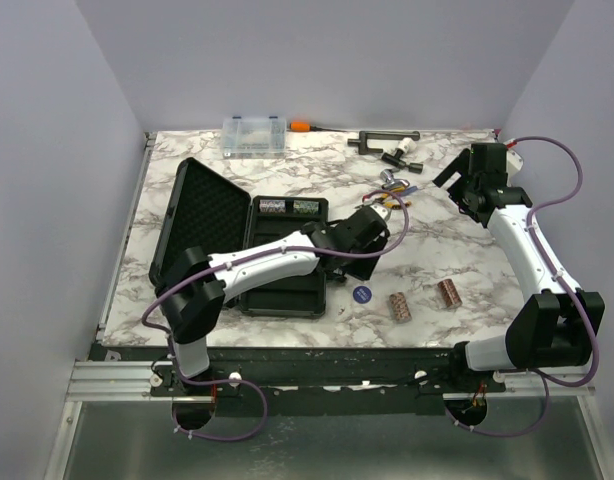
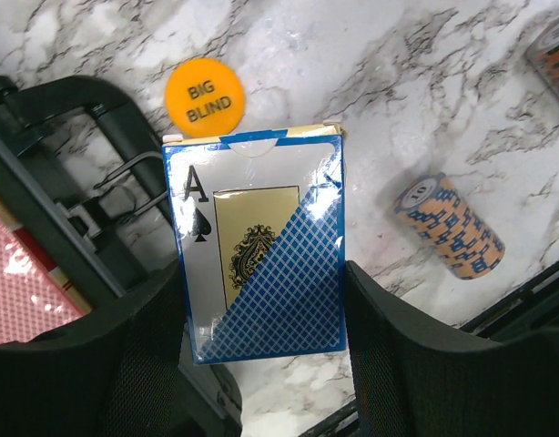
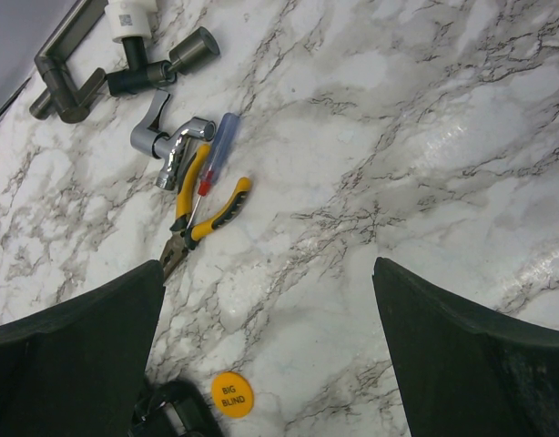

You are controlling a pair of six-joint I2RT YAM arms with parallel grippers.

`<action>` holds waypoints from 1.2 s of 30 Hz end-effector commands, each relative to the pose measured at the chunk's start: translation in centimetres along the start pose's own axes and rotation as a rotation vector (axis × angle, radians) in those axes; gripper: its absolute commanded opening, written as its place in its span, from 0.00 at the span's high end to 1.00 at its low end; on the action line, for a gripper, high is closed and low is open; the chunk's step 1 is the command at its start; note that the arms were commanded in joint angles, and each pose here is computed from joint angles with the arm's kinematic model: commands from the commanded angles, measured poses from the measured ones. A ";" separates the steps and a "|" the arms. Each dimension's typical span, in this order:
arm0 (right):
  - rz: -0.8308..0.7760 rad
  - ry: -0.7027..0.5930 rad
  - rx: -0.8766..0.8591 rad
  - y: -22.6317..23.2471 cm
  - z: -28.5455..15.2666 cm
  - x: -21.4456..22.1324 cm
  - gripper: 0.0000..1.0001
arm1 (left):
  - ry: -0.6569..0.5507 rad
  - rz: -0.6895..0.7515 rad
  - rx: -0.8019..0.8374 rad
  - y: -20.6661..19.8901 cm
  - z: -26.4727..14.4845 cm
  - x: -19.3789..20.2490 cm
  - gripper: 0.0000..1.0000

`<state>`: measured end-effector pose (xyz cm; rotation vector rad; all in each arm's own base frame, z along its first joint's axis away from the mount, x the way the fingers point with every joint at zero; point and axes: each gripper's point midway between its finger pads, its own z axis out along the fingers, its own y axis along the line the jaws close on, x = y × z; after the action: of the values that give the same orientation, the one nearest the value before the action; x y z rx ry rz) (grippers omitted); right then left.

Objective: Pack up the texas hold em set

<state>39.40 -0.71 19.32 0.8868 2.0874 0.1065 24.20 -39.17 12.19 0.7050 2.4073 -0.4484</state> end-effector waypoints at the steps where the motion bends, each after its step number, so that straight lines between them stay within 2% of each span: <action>1: 0.008 -0.001 -0.003 -0.1 0.1 0.0 0.00 | -0.112 -0.035 -0.044 1.3 -3.2 -1.6 0.63; 17: 0.005 0.031 -0.038 0.6 0.4 0.7 0.00 | -0.180 -0.087 -0.204 8.8 -8.1 0.5 0.63; 26: 0.000 0.060 -0.063 1.0 0.6 1.4 0.00 | -0.196 -0.191 -0.396 16.3 -10.6 3.3 0.63; 31: -0.001 0.062 -0.069 1.0 0.4 1.4 0.00 | -0.157 -0.230 -0.513 20.8 -11.1 5.8 0.63; 36: -0.002 0.072 -0.076 1.0 0.6 1.7 0.00 | -0.158 -0.267 -0.587 23.1 -11.6 6.3 0.63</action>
<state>39.70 0.72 18.88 0.8538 2.1171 0.1955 27.00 -14.70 12.49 0.1503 2.3720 0.0334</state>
